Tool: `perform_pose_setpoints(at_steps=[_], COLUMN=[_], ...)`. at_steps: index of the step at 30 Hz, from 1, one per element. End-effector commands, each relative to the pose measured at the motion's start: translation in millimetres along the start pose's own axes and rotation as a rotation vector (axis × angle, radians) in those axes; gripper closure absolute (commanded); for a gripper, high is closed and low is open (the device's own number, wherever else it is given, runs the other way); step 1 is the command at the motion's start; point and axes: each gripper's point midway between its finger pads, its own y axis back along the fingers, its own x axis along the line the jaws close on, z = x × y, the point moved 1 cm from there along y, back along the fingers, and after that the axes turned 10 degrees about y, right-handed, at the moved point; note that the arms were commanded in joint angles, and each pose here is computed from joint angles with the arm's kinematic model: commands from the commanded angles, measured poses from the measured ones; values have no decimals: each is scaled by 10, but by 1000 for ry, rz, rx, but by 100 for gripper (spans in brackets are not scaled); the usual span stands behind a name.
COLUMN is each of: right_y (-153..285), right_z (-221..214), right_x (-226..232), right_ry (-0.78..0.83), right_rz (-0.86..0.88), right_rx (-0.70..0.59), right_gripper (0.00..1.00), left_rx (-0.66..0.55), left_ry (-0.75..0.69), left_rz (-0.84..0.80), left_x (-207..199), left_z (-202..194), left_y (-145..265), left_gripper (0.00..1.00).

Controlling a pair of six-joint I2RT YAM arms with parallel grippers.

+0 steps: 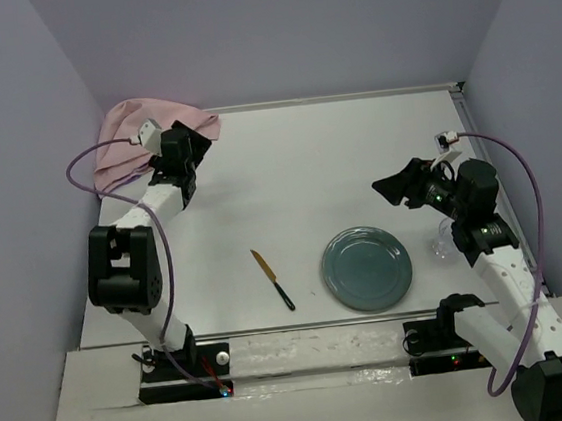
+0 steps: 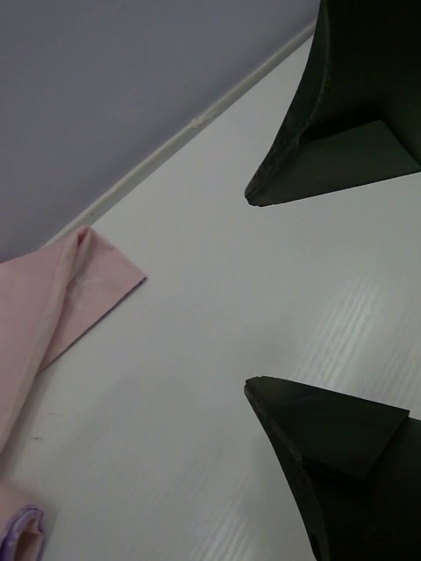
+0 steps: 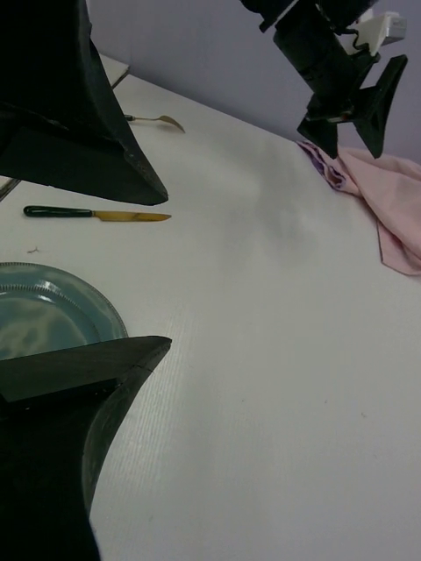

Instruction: Set the dinner table for one person

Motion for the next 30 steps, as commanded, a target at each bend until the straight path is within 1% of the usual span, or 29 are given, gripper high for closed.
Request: perform_pose_setpoints(at_steps=[1,5,6,7,10,11,12,13,14,15,20,21,22,23,27,28,30], right_y=[-32,-100,-126,-141,-207,-220,-243,-279,-307,-334,-552,-586,-608,-650,-747,-764,-806], right_z=[52,-9,-34,-38,-38,-46,-83,-133,-179,-219,-508,-495,-526,-549,-555,-560,-559], right_x=[63,77,83,71,112,101,167,165,237,262,397,452,530,543,586,580,561], right_ry=[25,13,11,6,14,12,20,21,28,36,46,51,55,57,70,68,68], right_rz=[39,54,59,56,77,75,101,103,124,130,169,188,210,212,218,216,209], right_rx=[-27,8,21,26,32,37,50,69,85,98,199,202,214,221,230,233,235], right_gripper=[33,34,34,34,34,36,37,37,38,37,36,36,36,36,36,36,36], left_rx=[-138,-130,-112,-115,-92,-89,-80,-87,-82,-93,-102,-92,-90,-82,-70,-66,-63], left_ry=[81,90,90,98,102,110,114,135,140,154,191,206,219,242,259,262,268], left_rz=[22,99,139,147,207,217,238,223,238,219,201,214,208,206,203,204,201], left_x=[-194,-29,121,99,283,323,435,378,468,406,411,484,463,464,479,479,465], left_z=[414,441,340,397,334,319,265,308,283,332,326,278,271,240,170,158,144], left_y=[-367,-753,-909,-992,-1252,-1307,-1394,-1451,-1526,-1568,-1728,-1786,-1815,-1838,-1969,-1997,-2055], left_gripper=[11,11,11,11,11,11,11,11,11,11,12,12,12,12,12,13,20])
